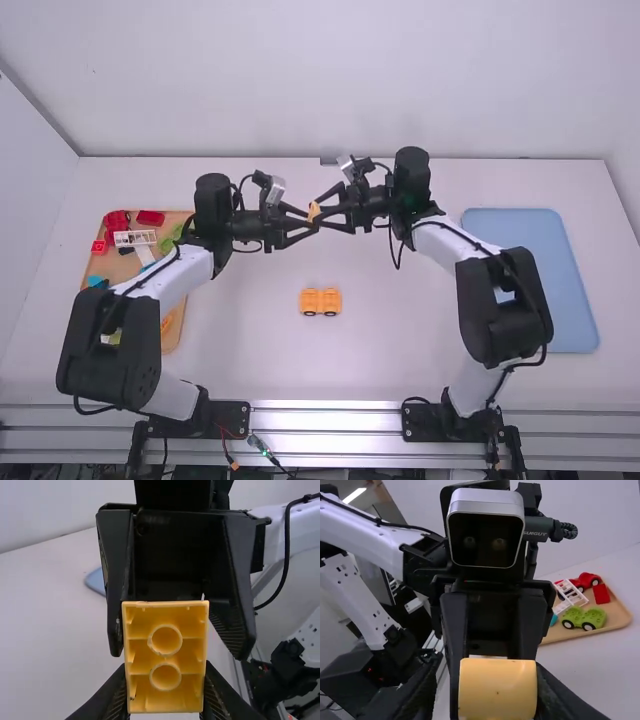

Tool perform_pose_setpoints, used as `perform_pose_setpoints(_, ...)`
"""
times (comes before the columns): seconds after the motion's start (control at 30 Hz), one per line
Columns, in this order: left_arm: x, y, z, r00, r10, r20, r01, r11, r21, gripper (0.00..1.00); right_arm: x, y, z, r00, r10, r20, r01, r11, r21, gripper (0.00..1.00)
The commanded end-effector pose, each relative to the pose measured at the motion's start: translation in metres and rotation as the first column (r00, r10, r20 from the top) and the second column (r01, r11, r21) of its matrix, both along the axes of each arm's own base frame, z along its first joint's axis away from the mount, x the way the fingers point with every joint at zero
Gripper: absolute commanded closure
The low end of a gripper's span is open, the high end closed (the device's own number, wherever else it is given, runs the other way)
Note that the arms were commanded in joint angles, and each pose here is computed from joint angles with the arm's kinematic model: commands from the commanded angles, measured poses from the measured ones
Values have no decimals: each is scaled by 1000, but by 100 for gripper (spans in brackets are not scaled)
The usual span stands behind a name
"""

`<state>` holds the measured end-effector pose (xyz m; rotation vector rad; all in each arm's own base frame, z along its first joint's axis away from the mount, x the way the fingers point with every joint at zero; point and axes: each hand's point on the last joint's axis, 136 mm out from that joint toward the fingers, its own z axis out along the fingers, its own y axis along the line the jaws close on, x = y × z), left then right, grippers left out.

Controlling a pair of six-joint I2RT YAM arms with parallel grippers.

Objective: Assemble lego blocks to make yellow taxi

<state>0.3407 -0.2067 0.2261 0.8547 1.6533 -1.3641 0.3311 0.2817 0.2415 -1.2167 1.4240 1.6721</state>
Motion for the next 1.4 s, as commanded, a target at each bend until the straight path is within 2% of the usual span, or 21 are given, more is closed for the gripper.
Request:
perform_pose_setpoints(0.0, 2, 1, -6, 1000, 17, -23, -17, 1000, 6, 83, -4, 2, 6, 999, 45, 29, -45, 999, 12, 55)
perform_pose_setpoints(0.2, 2, 2, -6, 1000, 18, -23, -18, 1000, 6, 79, -4, 2, 6, 999, 45, 28, -45, 999, 12, 64)
perform_pose_setpoints(0.27, 2, 2, -7, 1000, 18, -24, -17, 1000, 6, 67, -3, 2, 6, 999, 42, 28, -43, 999, 12, 65)
perform_pose_setpoints(0.3, 2, 2, -7, 1000, 18, -24, -18, 1000, 6, 66, -3, 2, 6, 999, 40, 28, -40, 999, 12, 65)
perform_pose_setpoints(0.33, 2, 2, -7, 1000, 18, -24, -18, 1000, 6, 59, 1, 0, 6, 999, 24, 28, -25, 1000, 11, 71)
perform_pose_setpoints(0.57, 2, 1, -7, 1000, 17, -20, -17, 1000, 7, 43, 15, -7, 5, 999, -45, 14, 45, 999, 3, 78)
perform_pose_setpoints(0.6, 2, 2, -7, 1000, 18, -20, -17, 1000, 8, 37, 16, -8, 5, 999, -50, 15, 49, 999, 3, 79)
perform_pose_setpoints(0.7, 6, 3, -10, 999, 43, -30, -42, 999, 17, 1, 25, -8, 2, 995, -101, -14, 101, 995, -12, 79)
perform_pose_setpoints(0.77, 18, 7, -21, 989, 131, -69, -127, 990, 58, 1, 43, -13, -5, 978, -198, -60, 196, 980, -44, 80)
perform_pose_setpoints(0.8, 20, 9, -23, 986, 148, -76, -143, 987, 67, 1, 44, -13, -6, 977, -205, -65, 202, 978, -48, 79)
perform_pose_setpoints(0.87, 32, 16, -39, 960, 253, -122, -237, 963, 130, 1, 61, -22, -18, 946, -305, -112, 295, 950, -98, 84)
perform_pose_setpoints(0.9, 39, 23, -50, 936, 321, -145, -295, 939, 176, 1, 75, -30, -32, 910, -392, -137, 371, 916, -152, 85)
perform_pose_setpoints(0.93, 41, 25, -53, 929, 339, -151, -310, 932, 189, 1, 78, -32, -36, 898, -416, -143, 392, 904, -170, 86)
perform_pose_setpoints(1.03, 56, 47, -81, 845, 507, -170, -440, 840, 318, 1, 103, -66, -80, 731, -672, -119, 579, 703, -413, 90)
perform_pose_setpoints(1.07, 56, 47, -81, 842, 512, -170, -444, 836, 322, 1, 103, -68, -82, 723, -681, -116, 584, 692, -425, 90)
perform_pose_setpoints(1.1, 60, 53, -86, 819, 549, -163, -473, 809, 349, 1, 104, -80, -93, 666, -742, -74, 617, 604, -504, 90)
perform_pose_setpoints(1.13, 61, 56, -88, 809, 566, -158, -487, 796, 360, 1, 103, -88, -98, 634, -772, -46, 630, 550, -548, 90)
perform_pose_setpoints(1.2, 68, 65, -91, 774, 617, -140, -532, 754, 385, 1, 94, -113, -115, 522, -851, 66, 637, 337, -693, 91)
perform_pose_setpoints(1.23, 69, 65, -91, 772, 620, -137, -535, 751, 387, 1, 92, -117, -116, 506, -859, 80, 634, 308, -709, 91)
perform_pose_setpoints(1.3, 74, 69, -88, 760, 640, -113, -559, 732, 390, 1, 68, -140, -129, 402, -901, 162, 568, 107, -816, 91)
perform_pose_setpoints(1.37, 76, 70, -87, 755, 647, -104, -568, 725, 390, 1, 60, -143, -134, 381, -907, 179, 541, 61, -839, 91)
